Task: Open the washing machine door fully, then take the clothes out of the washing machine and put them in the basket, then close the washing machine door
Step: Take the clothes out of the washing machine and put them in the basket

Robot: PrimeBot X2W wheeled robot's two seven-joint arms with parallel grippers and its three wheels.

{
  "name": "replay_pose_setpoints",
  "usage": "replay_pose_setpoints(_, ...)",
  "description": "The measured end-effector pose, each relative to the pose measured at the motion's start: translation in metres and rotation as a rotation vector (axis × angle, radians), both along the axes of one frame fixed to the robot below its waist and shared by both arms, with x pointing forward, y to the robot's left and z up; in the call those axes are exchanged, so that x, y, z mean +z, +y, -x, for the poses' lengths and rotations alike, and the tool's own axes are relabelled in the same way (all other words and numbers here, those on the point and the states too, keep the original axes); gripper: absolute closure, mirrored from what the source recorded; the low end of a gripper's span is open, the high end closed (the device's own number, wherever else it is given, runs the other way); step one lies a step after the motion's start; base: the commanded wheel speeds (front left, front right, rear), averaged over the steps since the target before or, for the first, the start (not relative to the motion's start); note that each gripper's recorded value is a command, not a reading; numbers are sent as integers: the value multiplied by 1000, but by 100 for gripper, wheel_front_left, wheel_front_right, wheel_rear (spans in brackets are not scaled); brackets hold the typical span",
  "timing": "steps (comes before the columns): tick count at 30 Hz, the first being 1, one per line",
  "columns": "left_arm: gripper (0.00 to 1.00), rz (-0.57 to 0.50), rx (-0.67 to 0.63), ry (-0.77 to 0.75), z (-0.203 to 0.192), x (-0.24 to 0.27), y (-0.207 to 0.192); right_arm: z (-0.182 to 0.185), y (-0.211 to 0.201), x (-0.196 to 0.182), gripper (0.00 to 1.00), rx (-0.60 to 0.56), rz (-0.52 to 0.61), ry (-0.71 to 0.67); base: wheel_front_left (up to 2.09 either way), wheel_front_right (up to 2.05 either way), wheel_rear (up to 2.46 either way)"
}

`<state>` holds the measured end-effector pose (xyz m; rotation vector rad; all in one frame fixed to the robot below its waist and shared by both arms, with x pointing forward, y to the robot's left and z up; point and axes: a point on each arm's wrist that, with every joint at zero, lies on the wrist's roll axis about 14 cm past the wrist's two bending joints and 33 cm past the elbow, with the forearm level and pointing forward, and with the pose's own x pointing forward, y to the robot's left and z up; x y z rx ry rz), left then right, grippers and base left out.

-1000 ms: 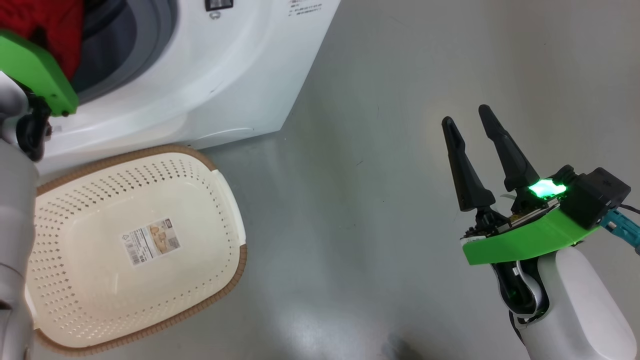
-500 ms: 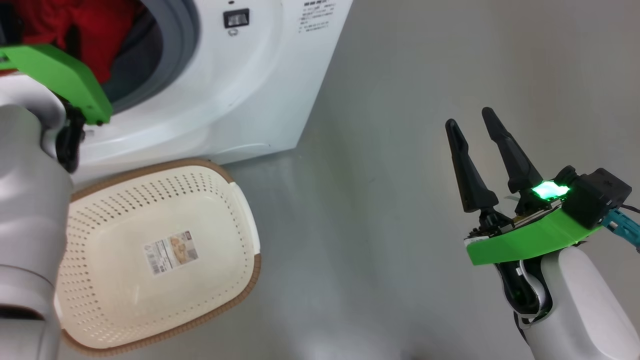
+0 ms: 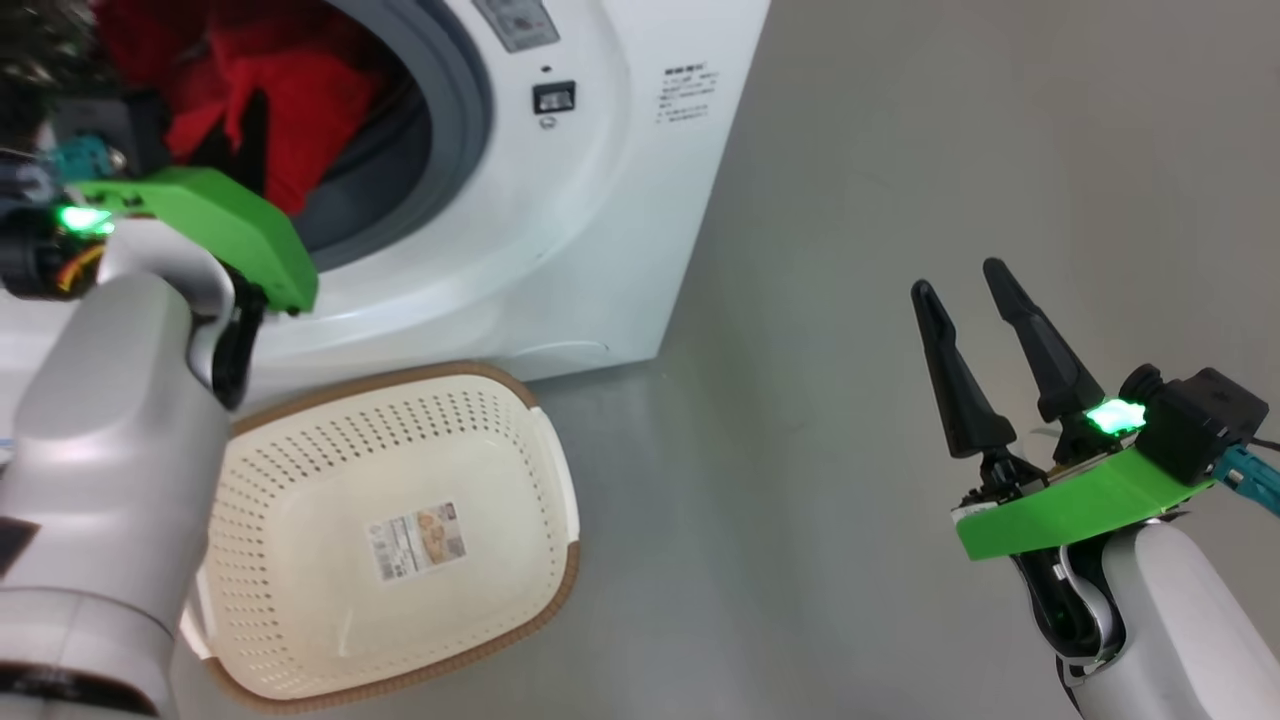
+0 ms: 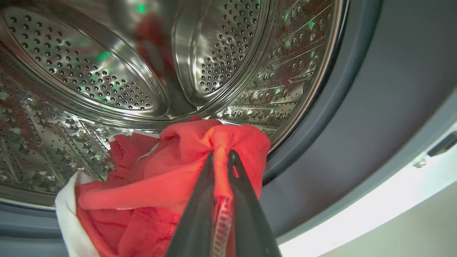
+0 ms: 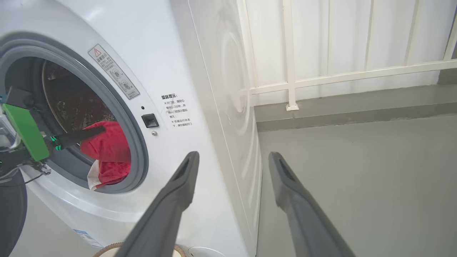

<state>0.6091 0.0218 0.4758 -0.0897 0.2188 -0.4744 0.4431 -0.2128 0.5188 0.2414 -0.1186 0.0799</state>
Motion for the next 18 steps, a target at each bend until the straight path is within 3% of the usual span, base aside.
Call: replay_pose_setpoints(18, 100, 78, -29, -205, 73, 72, 32, 29, 8, 23, 0, 32, -15, -49, 0, 0, 0)
